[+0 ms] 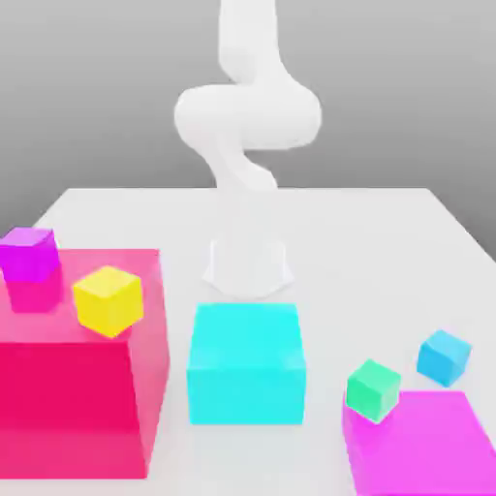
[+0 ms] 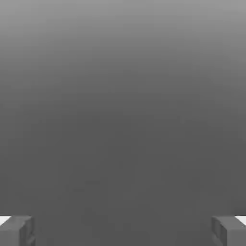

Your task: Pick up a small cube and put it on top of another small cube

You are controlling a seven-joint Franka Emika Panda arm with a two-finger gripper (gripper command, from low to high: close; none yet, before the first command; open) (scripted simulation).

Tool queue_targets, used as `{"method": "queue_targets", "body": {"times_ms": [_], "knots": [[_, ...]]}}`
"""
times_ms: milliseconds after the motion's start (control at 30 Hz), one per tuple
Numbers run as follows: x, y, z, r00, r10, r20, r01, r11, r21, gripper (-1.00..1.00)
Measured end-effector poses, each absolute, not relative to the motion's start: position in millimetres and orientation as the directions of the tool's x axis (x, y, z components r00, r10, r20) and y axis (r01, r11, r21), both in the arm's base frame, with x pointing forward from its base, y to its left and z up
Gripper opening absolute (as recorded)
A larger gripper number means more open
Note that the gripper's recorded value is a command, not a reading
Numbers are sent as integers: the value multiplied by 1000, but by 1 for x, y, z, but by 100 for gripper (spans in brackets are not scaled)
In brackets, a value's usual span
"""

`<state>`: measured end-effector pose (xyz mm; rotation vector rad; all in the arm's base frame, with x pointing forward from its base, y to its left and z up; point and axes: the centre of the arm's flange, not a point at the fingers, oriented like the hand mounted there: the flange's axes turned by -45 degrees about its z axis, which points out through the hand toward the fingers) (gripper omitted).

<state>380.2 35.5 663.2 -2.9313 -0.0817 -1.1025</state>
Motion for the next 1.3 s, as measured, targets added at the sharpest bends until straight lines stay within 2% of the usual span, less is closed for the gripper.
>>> {"method": "queue_targets", "body": {"times_ms": [167, 333, 500, 733, 900, 933, 1167, 1300], "knots": [[421, 114, 556, 832, 185, 524, 191, -981, 42, 0], [419, 189, 446, 864, 331, 380, 335, -940, 56, 0], [381, 251, 337, 850, 476, 227, 478, -877, 50, 0], [283, 305, 206, 755, 655, 20, 655, -755, 6, 0], [275, 307, 150, 750, 661, 2, 661, -750, -2, 0], [274, 306, 140, 749, 662, 1, 662, -749, -2, -100], [274, 306, 138, 749, 662, 2, 662, -749, -2, -100], [275, 307, 174, 750, 661, 2, 662, -750, -2, -100]]}}
